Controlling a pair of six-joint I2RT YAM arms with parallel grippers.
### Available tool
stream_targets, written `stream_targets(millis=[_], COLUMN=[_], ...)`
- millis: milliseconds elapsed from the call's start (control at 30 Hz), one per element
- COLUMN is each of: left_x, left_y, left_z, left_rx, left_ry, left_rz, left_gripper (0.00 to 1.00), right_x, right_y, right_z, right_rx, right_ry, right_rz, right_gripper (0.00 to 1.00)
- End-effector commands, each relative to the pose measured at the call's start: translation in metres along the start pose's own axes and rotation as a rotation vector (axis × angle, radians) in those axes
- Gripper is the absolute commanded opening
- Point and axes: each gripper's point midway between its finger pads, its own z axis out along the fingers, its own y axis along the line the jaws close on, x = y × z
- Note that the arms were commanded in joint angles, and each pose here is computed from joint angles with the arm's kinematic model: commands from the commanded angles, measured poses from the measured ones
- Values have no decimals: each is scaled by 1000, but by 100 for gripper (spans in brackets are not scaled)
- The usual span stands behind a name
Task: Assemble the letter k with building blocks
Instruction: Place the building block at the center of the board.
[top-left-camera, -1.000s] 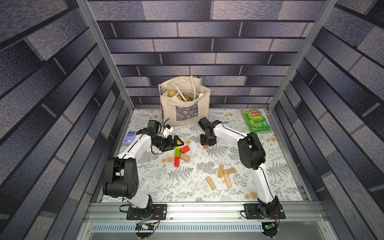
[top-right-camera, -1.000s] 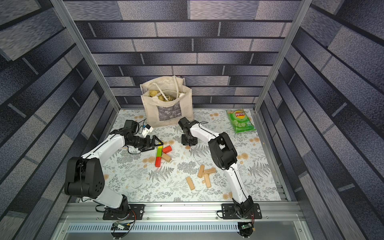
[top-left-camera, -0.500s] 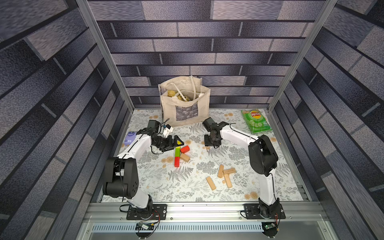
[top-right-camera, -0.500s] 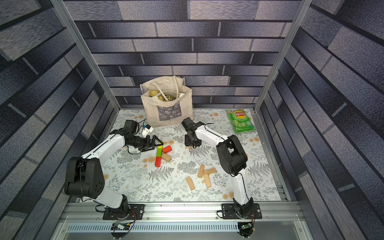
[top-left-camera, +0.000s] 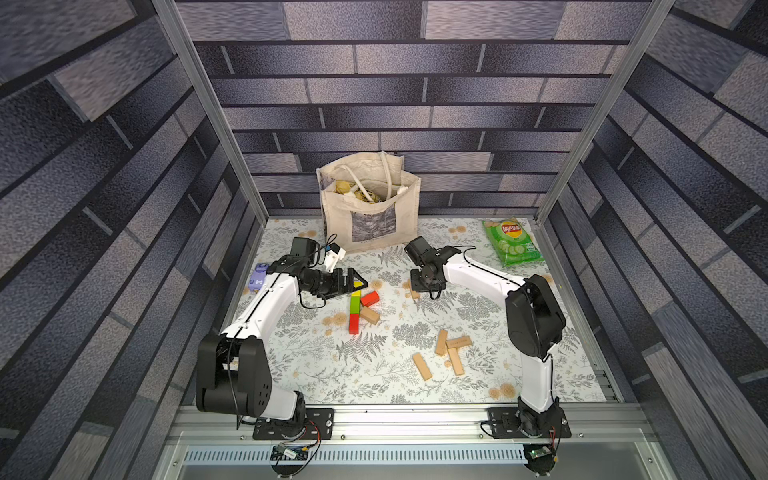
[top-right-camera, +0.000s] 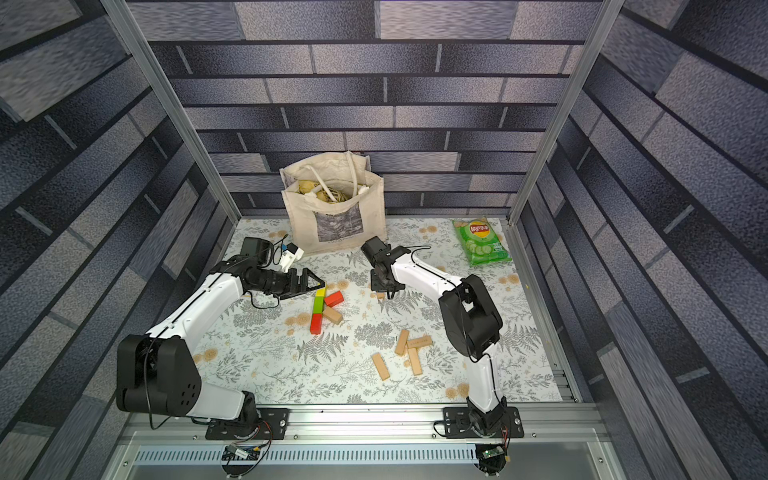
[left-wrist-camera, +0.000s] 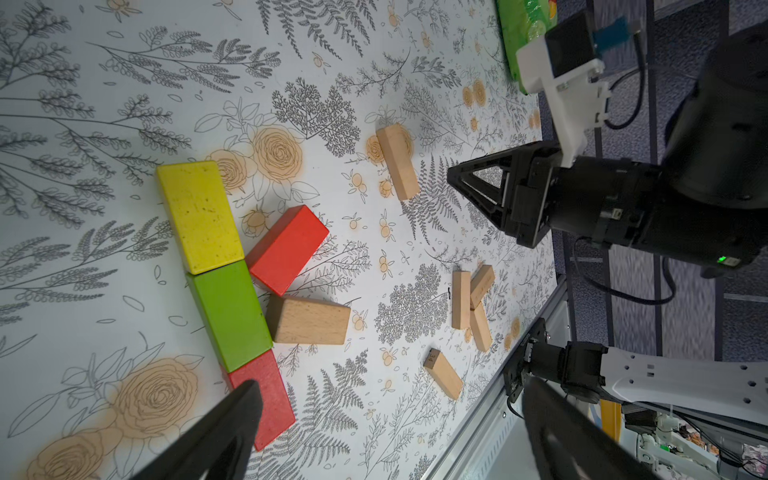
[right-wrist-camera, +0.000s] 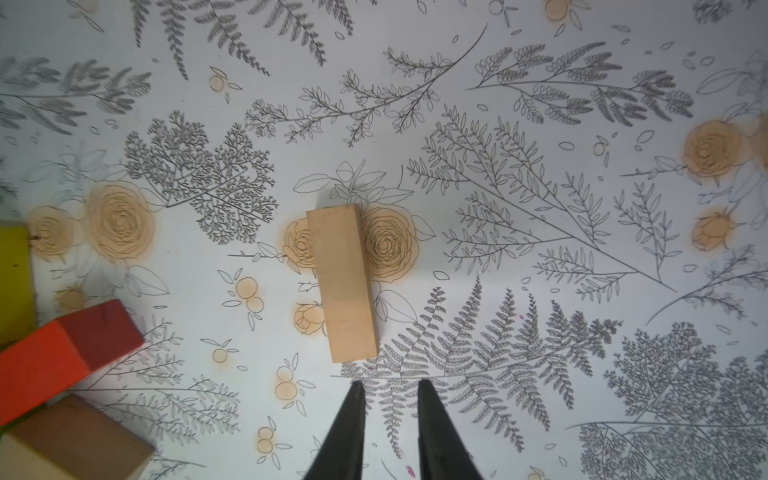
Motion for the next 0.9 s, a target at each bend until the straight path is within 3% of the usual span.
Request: stream_targets(millis=[0,867], left_x=[-4,-1], left_y=[-3,1], left_z=[-7,4], left_rx=[-21,-2], left_ry=[-15,21], left_rz=[28,-1], left_gripper=[100,100], right_x=[1,14], right_y=[-7,0], right_z=[9,47], right_rx=[62,-17], right_ry=[22,80], right_rz=[1,26], right_gripper=[18,16])
